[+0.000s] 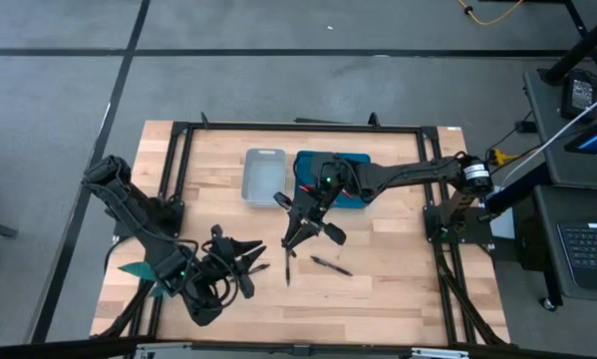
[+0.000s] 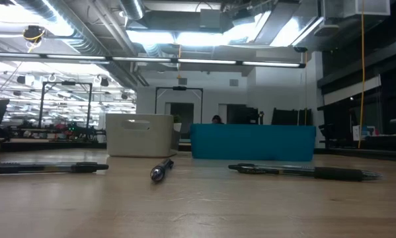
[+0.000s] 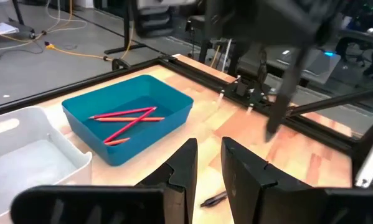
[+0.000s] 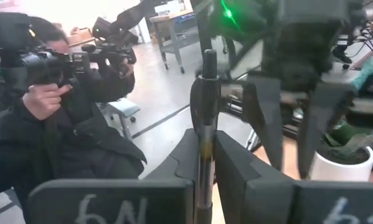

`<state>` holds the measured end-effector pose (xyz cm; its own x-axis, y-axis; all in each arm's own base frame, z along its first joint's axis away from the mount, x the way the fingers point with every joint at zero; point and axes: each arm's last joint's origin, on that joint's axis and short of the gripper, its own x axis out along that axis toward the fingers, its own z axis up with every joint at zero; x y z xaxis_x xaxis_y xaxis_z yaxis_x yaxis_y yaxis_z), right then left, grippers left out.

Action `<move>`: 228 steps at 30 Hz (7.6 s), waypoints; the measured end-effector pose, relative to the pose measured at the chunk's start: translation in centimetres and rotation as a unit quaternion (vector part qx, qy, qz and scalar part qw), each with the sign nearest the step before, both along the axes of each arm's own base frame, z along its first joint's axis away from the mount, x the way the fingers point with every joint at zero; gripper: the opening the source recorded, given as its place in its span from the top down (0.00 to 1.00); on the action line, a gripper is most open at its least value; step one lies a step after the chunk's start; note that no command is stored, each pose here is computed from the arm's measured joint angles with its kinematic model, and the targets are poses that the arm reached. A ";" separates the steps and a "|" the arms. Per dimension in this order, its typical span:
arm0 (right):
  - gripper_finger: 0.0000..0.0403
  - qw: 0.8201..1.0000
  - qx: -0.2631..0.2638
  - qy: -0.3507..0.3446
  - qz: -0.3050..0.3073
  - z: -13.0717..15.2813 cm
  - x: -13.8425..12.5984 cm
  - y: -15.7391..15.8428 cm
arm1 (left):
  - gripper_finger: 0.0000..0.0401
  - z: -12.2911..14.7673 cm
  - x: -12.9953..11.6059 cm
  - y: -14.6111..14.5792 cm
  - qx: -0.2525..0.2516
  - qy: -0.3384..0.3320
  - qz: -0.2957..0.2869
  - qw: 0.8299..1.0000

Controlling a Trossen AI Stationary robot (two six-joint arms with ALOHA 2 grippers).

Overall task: Sort pens & pencils
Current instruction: Put the black pen into the gray bin

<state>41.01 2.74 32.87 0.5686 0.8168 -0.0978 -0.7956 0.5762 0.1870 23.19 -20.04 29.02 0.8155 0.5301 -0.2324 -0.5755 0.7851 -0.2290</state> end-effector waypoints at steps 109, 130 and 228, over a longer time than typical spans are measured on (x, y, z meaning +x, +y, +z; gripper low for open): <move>0.92 0.990 0.119 0.044 -0.058 4.0 -0.1 -7.4 | 0.83 2.6 5.0 3.5 0.044 -0.064 -0.154 0.985; 0.92 0.990 0.120 0.062 -0.036 3.8 0.1 -5.4 | 0.89 3.1 5.0 3.4 0.054 -0.075 -0.167 0.982; 0.92 0.987 0.138 0.084 -0.013 3.9 0.1 -4.2 | 0.86 3.2 5.9 4.9 0.064 -0.075 -0.158 0.983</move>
<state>41.16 -1.43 36.80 0.5838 0.8112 0.0318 -0.7260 0.5041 0.4678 29.05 -15.13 32.25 0.9640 0.2621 -0.0451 -0.2659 0.9471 -0.1798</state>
